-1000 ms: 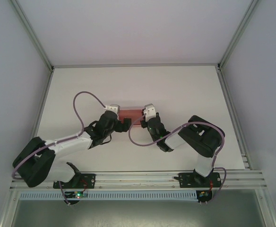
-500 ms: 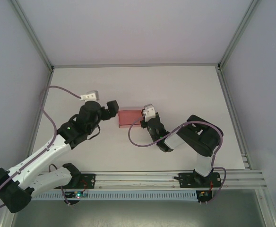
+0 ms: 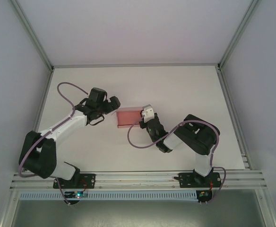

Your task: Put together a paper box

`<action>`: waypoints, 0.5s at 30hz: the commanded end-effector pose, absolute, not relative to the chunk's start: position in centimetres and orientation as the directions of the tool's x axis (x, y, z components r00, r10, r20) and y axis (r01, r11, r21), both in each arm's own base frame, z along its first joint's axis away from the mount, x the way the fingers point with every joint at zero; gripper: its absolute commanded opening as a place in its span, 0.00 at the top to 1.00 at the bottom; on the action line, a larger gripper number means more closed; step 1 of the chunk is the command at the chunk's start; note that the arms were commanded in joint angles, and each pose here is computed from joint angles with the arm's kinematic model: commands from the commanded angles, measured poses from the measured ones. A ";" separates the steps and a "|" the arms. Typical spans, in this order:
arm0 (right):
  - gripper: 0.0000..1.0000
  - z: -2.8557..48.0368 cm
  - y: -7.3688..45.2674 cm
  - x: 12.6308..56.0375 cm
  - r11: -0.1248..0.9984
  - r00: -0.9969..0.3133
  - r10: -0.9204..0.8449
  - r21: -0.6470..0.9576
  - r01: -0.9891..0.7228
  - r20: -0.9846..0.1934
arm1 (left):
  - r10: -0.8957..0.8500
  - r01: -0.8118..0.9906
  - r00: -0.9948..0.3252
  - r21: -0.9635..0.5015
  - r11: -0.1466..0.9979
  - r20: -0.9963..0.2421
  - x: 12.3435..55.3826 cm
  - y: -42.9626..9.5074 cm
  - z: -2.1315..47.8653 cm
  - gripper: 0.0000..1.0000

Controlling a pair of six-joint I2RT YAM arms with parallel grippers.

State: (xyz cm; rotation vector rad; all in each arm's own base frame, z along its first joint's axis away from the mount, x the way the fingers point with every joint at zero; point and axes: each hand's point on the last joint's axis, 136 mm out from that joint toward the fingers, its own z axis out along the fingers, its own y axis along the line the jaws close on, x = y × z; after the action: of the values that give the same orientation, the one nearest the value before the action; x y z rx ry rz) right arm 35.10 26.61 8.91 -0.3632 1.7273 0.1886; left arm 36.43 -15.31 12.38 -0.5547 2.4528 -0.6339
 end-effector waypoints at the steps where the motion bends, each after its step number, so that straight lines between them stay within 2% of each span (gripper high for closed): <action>1: 1.00 2.5 26.4 32.8 0.885 -0.291 -0.315 -0.168 -0.435 -0.904 | -0.522 -0.194 -0.778 -0.657 0.728 -0.349 38.3 -17.7 12.9 0.00; 3: 1.00 2.4 26.6 32.6 0.877 -0.290 -0.323 -0.169 -0.450 -0.901 | -0.515 -0.203 -0.796 -0.662 0.722 -0.318 38.5 -18.3 11.7 0.00; 9: 1.00 2.5 26.5 32.4 0.878 -0.292 -0.317 -0.162 -0.451 -0.903 | -0.497 -0.223 -0.826 -0.655 0.722 -0.265 38.0 -18.8 8.9 0.15; 15: 0.94 2.7 26.8 32.3 0.879 -0.302 -0.297 -0.136 -0.456 -0.906 | -0.514 -0.253 -0.827 -0.667 0.701 -0.227 36.6 -18.7 6.6 0.29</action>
State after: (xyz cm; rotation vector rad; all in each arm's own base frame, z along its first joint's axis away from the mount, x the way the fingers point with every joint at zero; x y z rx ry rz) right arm 34.87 27.09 8.88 -0.3847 1.7248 0.2113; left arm 37.10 -18.77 7.58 -0.5677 2.5143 -0.8619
